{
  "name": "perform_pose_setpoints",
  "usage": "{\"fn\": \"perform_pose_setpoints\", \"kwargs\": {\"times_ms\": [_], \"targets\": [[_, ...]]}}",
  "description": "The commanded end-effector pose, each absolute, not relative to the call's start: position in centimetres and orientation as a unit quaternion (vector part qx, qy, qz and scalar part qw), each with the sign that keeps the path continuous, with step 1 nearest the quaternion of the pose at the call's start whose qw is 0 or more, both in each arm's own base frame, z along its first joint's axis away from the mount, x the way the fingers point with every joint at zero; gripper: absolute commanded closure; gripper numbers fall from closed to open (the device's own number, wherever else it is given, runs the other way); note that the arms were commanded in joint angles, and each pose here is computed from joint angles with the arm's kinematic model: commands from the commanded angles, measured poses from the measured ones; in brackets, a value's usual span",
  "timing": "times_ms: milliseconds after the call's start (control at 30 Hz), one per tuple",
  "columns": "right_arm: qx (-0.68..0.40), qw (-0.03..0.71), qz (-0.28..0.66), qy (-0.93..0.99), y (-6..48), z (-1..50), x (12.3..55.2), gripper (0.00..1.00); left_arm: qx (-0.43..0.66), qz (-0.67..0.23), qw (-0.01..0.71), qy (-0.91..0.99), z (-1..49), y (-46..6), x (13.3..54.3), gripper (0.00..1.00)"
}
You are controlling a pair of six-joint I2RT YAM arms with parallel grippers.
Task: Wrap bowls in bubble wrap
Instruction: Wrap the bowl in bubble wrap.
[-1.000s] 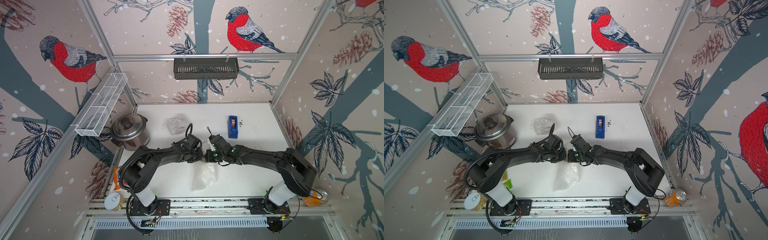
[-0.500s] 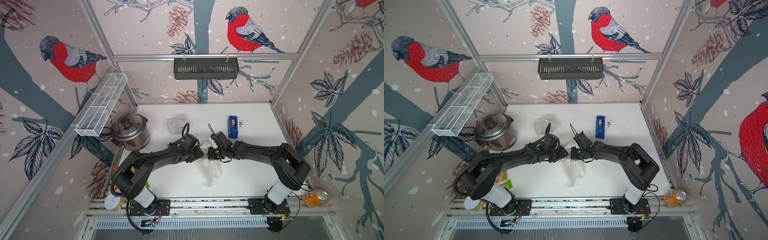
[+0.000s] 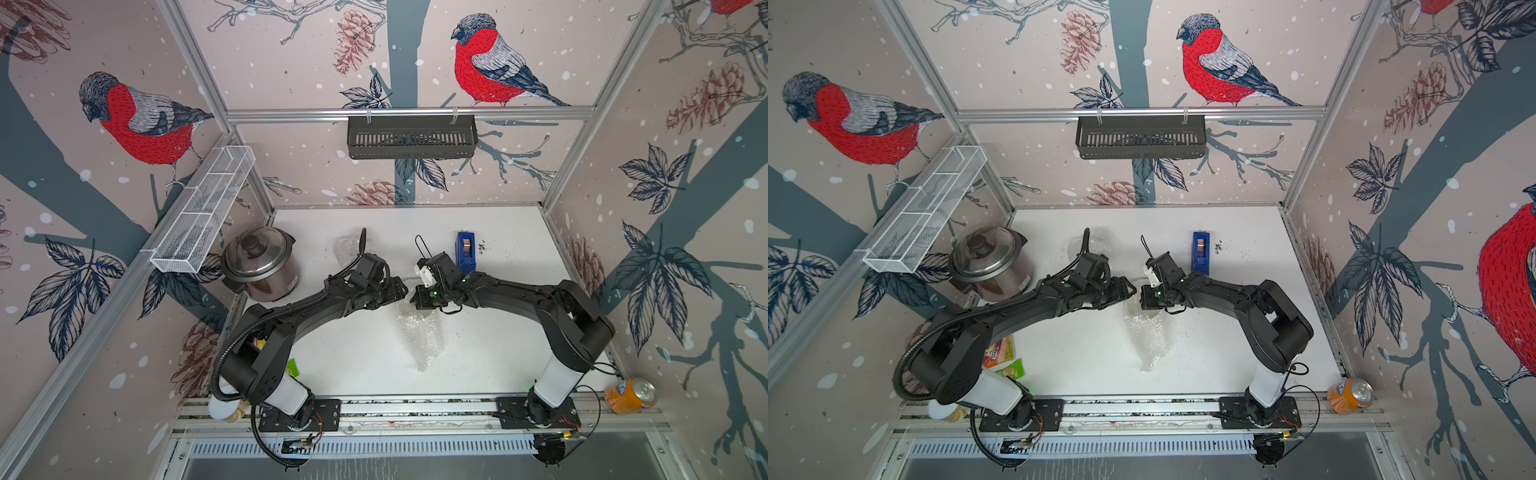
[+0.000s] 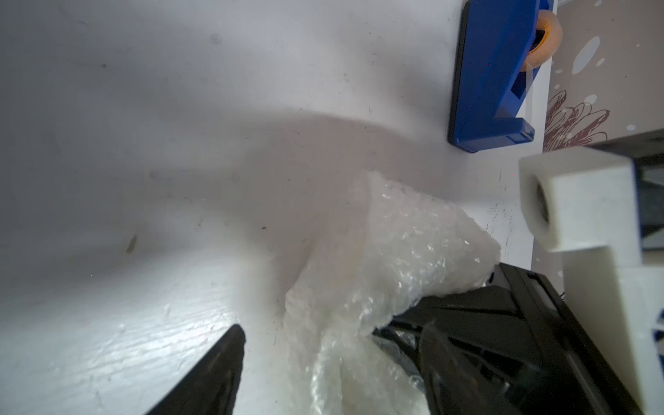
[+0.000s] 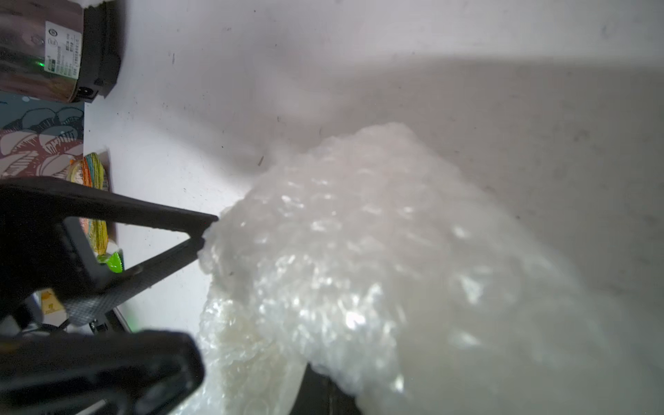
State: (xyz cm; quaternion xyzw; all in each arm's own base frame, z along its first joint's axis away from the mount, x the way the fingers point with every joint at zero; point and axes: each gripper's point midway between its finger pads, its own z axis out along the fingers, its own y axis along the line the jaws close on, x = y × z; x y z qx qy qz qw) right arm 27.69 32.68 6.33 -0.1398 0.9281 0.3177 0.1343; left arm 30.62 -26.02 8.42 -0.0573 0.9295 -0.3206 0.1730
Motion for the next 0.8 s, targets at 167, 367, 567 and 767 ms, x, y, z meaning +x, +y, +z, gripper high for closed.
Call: {"fn": "perform_pose_setpoints", "kwargs": {"times_ms": [167, 367, 567, 767], "targets": [[-0.163, 0.115, 0.313, 0.929, 32.4, 5.6, 26.5, 1.0, -0.02, -0.346, 0.195, 0.918, 8.5, -27.8, 32.4, 0.25], [-0.162, 0.116, 0.306, 0.931, 32.3, 5.4, 26.6, 1.0, -0.018, -0.341, 0.181, 0.922, 6.7, -28.2, 32.6, 0.47], [-0.15, 0.148, 0.304, 0.929, 32.1, 7.5, 27.4, 0.96, -0.026, -0.336, 0.166, 0.927, 5.1, -28.0, 32.2, 0.62], [-0.14, 0.207, 0.262, 0.932, 30.9, 10.8, 27.6, 0.52, -0.042, -0.315, 0.175, 0.932, 4.8, -27.0, 32.2, 0.73]]}}
